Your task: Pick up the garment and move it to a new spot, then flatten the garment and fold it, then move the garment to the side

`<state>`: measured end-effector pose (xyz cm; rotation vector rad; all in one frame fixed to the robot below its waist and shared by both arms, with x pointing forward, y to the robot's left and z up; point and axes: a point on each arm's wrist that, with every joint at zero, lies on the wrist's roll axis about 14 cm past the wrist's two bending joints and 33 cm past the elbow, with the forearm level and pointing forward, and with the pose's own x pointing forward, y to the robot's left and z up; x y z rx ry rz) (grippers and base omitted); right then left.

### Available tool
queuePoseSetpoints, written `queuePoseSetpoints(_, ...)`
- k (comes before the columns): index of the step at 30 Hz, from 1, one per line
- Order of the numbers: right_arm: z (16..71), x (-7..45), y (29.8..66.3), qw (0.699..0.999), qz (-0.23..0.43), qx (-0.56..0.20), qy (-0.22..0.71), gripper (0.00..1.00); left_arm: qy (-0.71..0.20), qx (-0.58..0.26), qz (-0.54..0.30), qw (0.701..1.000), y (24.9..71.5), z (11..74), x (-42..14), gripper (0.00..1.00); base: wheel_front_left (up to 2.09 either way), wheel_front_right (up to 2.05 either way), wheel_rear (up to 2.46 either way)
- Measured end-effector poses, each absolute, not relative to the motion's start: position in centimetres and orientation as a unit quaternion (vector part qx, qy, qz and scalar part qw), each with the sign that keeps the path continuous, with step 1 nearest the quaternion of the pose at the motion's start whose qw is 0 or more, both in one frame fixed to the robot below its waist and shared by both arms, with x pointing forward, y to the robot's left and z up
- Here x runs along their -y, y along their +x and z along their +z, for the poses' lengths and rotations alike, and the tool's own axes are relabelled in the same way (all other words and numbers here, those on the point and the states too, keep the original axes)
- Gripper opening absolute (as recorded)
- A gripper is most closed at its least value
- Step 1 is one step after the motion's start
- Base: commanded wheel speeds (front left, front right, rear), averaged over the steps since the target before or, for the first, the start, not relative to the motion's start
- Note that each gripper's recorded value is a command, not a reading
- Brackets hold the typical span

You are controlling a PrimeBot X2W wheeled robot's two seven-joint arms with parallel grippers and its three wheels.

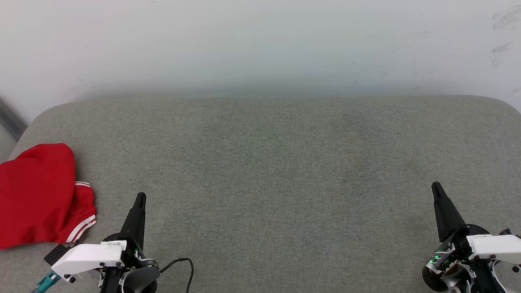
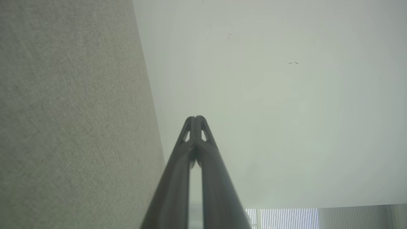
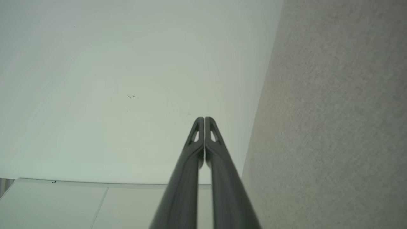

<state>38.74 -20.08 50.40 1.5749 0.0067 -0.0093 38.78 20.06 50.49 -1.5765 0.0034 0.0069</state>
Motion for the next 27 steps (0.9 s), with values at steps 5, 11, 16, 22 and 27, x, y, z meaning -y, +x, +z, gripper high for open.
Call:
queuePoseSetpoints(5,50.4,20.1,38.7,0.706,-0.004,-0.003,0.709,0.00,-0.709,-0.002,0.003,0.705,38.8,50.5,-20.1,0.00,0.00,0.00,0.00)
queuePoseSetpoints(11,50.4,20.1,38.7,0.706,-0.004,-0.003,0.709,0.00,-0.709,-0.002,0.003,0.705,38.8,50.5,-20.0,0.00,0.00,0.00,0.00)
queuePoseSetpoints(16,50.4,20.1,38.7,0.706,-0.004,-0.003,0.709,0.00,-0.709,-0.002,0.003,0.705,38.8,50.5,-20.0,0.00,0.00,0.00,0.00)
queuePoseSetpoints(22,48.6,20.1,37.9,0.704,-0.025,-0.020,0.710,1.00,-0.711,-0.022,0.023,0.703,38.0,48.6,-19.9,1.00,0.00,0.00,0.00)
queuePoseSetpoints(27,48.8,20.2,37.8,0.706,-0.027,-0.013,0.708,1.00,-0.709,-0.023,0.018,0.705,38.0,48.8,-19.1,1.00,0.00,0.00,0.00)
